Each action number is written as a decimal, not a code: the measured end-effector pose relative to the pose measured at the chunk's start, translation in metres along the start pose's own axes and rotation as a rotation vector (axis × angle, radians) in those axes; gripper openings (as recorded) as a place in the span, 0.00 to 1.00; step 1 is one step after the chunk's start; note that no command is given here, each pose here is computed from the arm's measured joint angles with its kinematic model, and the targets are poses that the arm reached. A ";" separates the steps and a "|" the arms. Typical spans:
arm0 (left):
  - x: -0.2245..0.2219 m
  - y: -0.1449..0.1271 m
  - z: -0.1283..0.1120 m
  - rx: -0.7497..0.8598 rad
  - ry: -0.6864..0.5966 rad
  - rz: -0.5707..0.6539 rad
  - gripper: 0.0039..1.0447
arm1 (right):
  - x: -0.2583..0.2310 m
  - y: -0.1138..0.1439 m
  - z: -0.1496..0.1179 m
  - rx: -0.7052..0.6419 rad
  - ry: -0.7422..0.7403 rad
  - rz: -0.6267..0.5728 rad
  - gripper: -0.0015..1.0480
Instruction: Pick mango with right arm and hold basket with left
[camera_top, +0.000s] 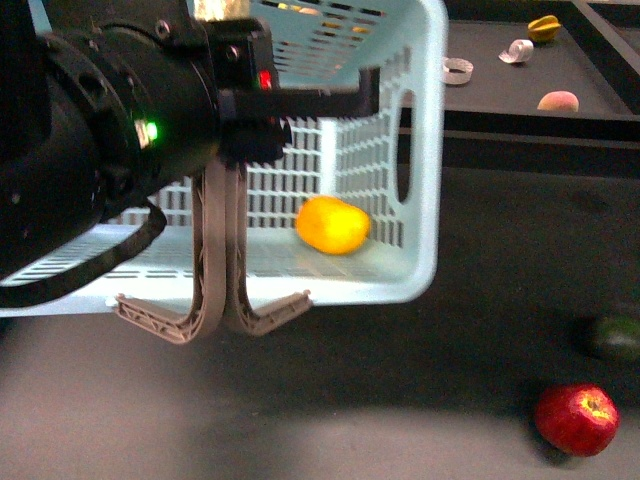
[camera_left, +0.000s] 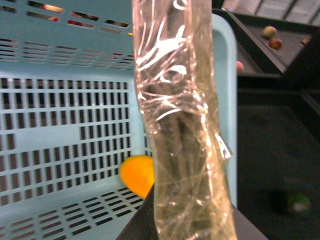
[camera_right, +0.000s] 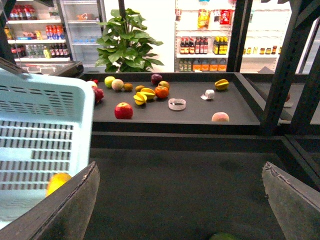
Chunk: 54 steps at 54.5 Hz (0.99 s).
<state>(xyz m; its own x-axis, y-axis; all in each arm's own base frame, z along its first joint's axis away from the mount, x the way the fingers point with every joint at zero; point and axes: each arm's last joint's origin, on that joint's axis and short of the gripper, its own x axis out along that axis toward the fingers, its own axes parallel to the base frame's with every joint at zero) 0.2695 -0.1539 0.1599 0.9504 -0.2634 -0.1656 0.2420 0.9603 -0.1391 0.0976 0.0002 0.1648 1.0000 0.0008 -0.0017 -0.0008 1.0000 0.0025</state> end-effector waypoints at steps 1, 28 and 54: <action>0.001 0.000 0.001 -0.007 -0.004 0.012 0.05 | 0.000 0.000 0.000 0.000 0.000 0.000 0.92; 0.019 0.049 0.005 -0.676 -0.187 0.529 0.05 | 0.000 0.000 0.000 0.000 0.000 0.000 0.92; 0.044 0.098 -0.033 -1.141 -0.190 0.687 0.05 | 0.000 0.000 0.000 0.000 0.000 0.000 0.92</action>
<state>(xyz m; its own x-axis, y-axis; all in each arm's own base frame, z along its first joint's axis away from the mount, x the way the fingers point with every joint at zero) 0.3288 -0.0742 0.1066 0.8471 0.3432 -0.4057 -0.4997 0.2547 -0.8279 0.0976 0.0002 0.1648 1.0000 0.0008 -0.0017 -0.0008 1.0000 0.0021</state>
